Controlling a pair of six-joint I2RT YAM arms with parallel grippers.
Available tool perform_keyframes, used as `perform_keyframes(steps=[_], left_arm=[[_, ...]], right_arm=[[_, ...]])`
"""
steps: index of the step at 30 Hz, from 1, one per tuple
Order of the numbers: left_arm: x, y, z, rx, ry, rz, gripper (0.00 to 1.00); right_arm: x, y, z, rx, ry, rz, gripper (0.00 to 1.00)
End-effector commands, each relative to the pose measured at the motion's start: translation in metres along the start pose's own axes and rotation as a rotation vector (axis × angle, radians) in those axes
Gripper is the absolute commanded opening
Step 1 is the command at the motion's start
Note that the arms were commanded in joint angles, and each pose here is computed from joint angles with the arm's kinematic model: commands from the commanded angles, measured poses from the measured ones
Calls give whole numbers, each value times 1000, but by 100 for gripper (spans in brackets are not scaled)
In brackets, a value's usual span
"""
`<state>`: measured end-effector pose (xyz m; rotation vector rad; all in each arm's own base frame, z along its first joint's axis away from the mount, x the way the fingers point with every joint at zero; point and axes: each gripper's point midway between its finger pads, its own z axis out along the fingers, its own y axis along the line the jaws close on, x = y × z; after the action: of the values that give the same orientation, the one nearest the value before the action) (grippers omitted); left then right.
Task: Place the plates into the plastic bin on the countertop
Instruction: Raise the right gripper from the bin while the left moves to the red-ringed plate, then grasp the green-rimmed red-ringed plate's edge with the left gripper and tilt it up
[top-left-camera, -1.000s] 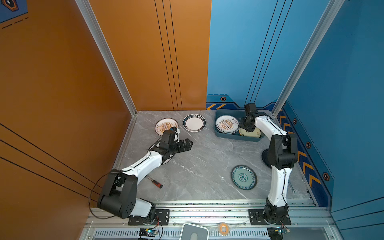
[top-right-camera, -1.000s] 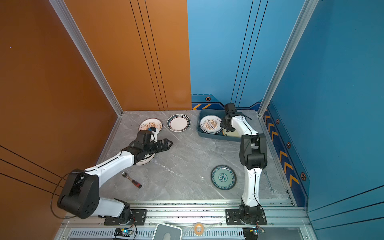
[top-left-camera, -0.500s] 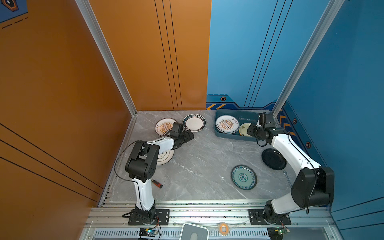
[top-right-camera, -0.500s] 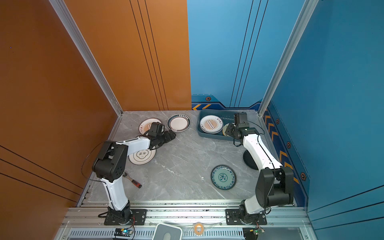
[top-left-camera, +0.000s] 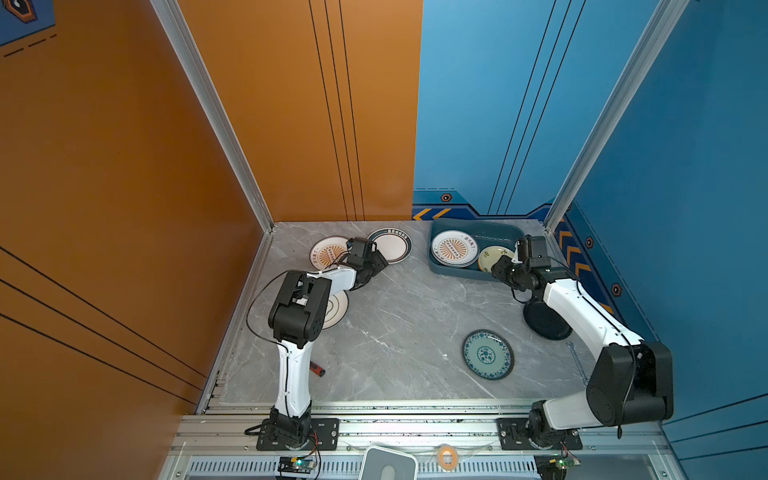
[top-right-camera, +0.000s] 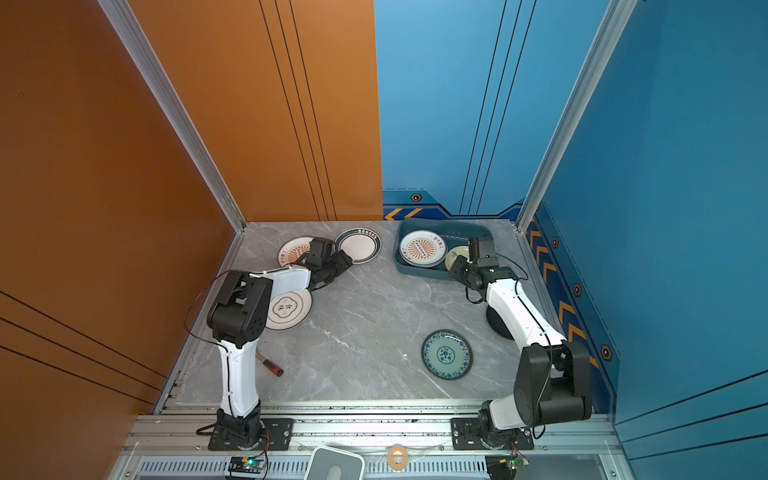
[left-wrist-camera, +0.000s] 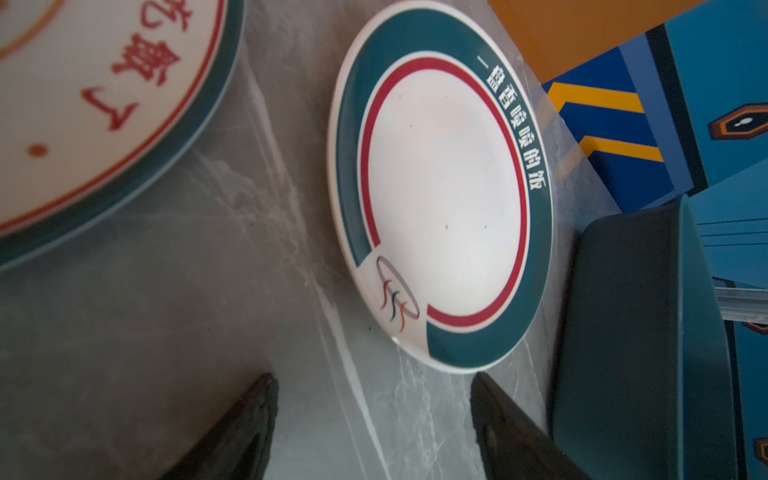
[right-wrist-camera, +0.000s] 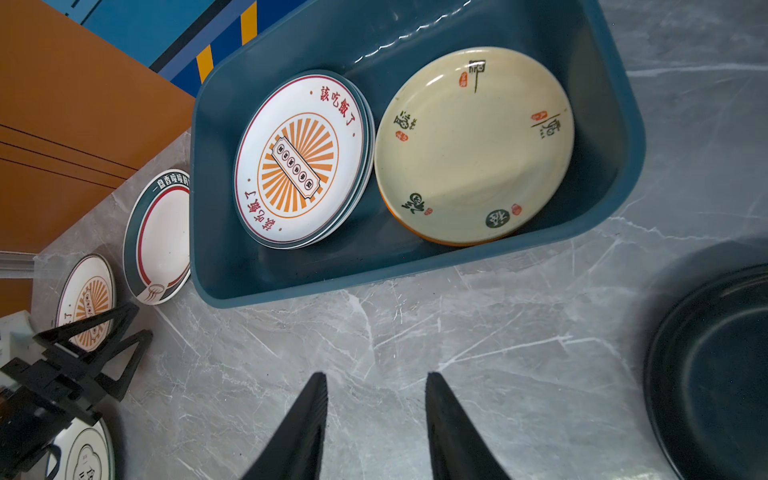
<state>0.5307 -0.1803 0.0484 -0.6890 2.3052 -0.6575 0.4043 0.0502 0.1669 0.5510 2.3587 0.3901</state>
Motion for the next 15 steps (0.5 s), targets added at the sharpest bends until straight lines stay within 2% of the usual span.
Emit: perform_keyframes(steps=[1,8,15], left_arm=[[15,32,16,-125,41,-28,72],[15,40,32,-137,53,-50,57],[20,53,46,-137,69,-97,46]], right_arm=[[-2,1,-4,-19,-16,12,41],[2,-1,-2,-20,-7,14,41],[8,-3,2,-22,7,16,41]])
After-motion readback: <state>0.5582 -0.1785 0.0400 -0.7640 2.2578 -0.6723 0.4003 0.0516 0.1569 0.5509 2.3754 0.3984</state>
